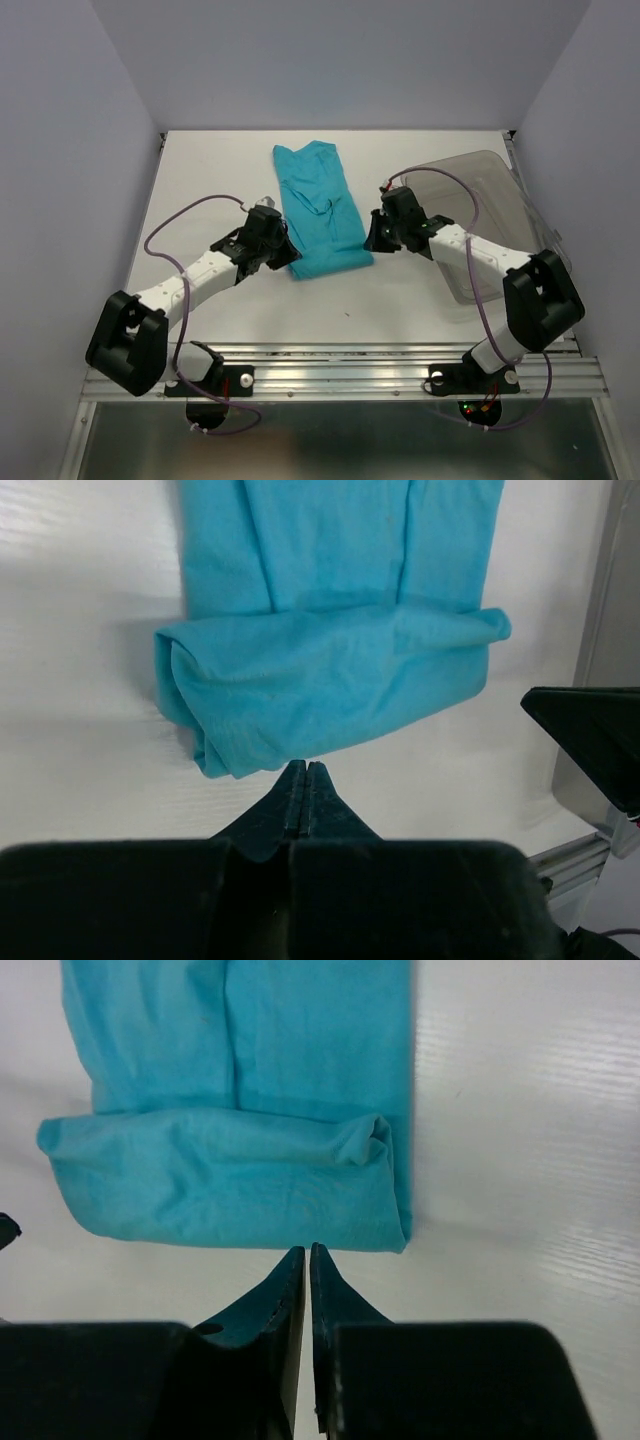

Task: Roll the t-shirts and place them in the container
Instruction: Roll the T-shirt to the center of the board.

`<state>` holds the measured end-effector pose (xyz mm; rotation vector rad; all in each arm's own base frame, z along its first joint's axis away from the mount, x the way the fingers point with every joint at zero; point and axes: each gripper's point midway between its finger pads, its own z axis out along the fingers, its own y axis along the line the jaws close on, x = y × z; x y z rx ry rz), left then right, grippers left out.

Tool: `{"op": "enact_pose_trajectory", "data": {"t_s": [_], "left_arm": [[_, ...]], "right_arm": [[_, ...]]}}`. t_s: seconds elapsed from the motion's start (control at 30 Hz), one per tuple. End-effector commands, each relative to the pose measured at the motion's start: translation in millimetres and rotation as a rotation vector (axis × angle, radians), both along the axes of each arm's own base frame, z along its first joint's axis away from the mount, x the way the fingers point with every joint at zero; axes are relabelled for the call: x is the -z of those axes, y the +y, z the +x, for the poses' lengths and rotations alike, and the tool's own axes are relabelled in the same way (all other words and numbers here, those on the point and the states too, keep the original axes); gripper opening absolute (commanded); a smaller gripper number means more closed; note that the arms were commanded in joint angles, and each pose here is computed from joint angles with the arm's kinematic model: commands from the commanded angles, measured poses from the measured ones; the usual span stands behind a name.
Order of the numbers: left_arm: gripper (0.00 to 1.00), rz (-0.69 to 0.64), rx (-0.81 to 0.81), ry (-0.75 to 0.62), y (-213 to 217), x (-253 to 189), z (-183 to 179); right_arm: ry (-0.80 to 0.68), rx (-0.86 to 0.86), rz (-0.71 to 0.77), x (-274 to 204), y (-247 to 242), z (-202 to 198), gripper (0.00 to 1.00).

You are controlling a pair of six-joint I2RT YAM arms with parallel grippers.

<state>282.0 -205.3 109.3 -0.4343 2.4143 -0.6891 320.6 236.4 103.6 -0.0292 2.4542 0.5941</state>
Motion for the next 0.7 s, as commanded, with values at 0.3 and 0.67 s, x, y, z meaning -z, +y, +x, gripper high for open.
{"op": "enact_pose_trajectory", "data": {"t_s": [0.3,0.67], "left_arm": [[0.00,0.129,0.064,0.037,-13,42,37],[0.00,0.230,0.061,-0.006,-5,21,77]], "right_arm": [[0.038,-0.022,-0.018,37,28,33,0.11],[0.039,0.020,-0.059,40,25,77,0.10]]}}
